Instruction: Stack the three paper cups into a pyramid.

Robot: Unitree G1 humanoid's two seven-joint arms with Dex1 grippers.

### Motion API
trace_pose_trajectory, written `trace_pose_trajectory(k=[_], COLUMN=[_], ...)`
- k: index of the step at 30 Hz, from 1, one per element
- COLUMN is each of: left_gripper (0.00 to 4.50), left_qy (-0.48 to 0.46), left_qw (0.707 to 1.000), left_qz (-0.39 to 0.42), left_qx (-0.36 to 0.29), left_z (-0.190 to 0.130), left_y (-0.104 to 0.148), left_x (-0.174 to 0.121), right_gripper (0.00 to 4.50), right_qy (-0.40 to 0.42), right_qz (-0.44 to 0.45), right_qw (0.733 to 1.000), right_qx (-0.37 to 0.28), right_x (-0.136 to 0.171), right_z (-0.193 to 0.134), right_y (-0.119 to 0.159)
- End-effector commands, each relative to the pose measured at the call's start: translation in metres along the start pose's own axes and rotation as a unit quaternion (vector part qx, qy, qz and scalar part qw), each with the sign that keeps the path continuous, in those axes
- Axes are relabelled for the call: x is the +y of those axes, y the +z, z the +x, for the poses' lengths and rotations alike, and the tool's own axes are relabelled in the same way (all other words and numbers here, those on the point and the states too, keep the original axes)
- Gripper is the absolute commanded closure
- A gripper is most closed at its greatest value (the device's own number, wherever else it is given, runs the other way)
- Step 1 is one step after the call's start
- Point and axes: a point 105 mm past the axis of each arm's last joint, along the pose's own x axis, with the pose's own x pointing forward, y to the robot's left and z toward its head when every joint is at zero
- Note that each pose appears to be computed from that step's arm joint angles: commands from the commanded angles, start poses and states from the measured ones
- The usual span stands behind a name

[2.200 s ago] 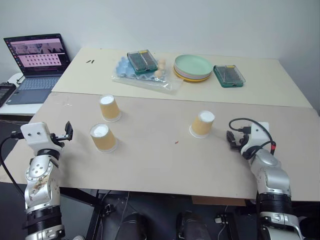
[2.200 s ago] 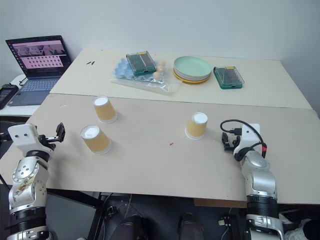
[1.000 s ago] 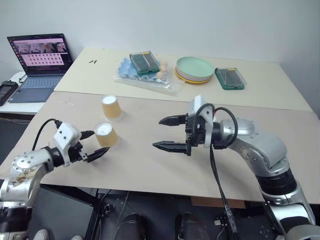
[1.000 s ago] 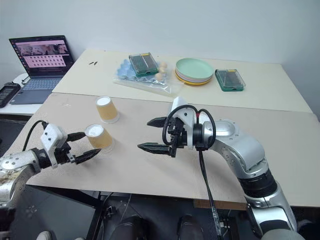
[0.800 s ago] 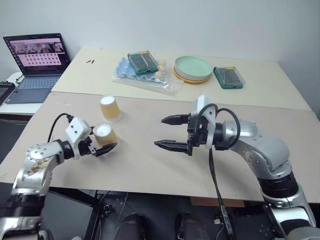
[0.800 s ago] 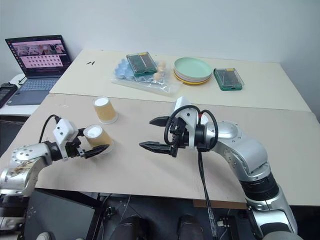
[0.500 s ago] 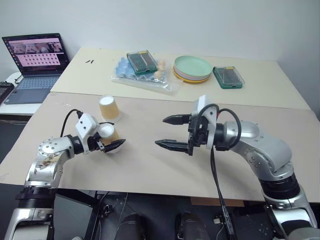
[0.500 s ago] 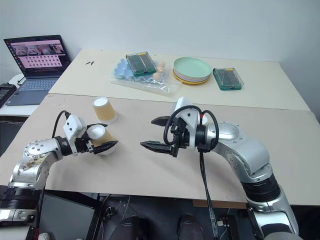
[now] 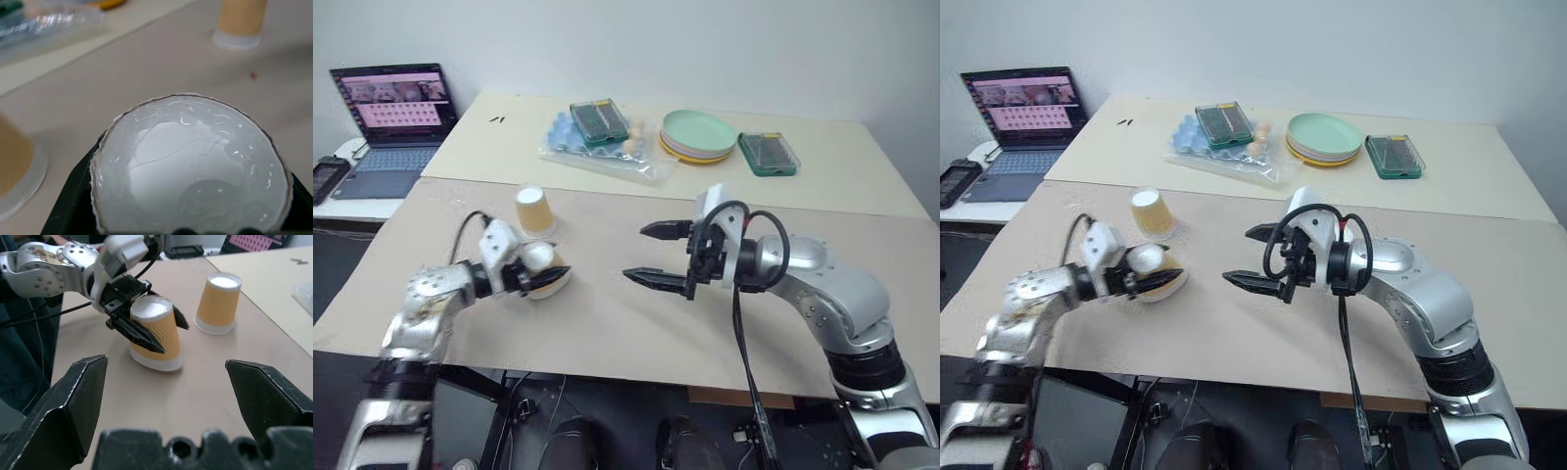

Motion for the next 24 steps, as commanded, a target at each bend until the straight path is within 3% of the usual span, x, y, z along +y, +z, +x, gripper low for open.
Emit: trace_pose_trajectory(k=[1, 9, 10, 11, 13, 18, 24], left_gripper=[1.93, 1.93, 1.01, 0.89, 0.09, 0.04, 0.04], left_qy=[-0.048, -0.065, -0.064, -0.065, -0.061, -0.050, -0.025], left_qw=[0.998, 0.997, 0.998, 0.997, 0.997, 0.996, 0.999], left_qz=[0.023, 0.026, 0.025, 0.026, 0.038, 0.054, 0.034], left_qx=[-0.020, -0.012, -0.014, -0.015, -0.018, -0.043, -0.032], left_z=[0.036, 0.062, 0.063, 0.062, 0.062, 0.041, -0.014], left_y=[0.010, -0.001, -0.001, 0.000, 0.003, 0.031, 0.055], left_x=[-0.020, -0.029, -0.028, -0.027, -0.025, -0.018, -0.024], right_gripper=[0.00, 0.00, 0.00, 0.00, 0.00, 0.00, 0.00], right_qy=[-0.034, -0.050, -0.051, -0.052, -0.053, -0.058, -0.095], right_qz=[-0.015, -0.017, -0.018, -0.018, -0.017, -0.014, 0.005], right_qw=[0.999, 0.999, 0.999, 0.998, 0.998, 0.998, 0.994], right_qx=[-0.003, -0.003, -0.003, -0.005, -0.006, -0.009, -0.051], right_x=[-0.011, -0.014, -0.014, -0.015, -0.016, -0.021, -0.044], right_z=[-0.009, -0.012, -0.012, -0.012, -0.012, -0.012, -0.019], right_y=[0.004, 0.004, 0.004, 0.005, 0.005, 0.004, 0.015])
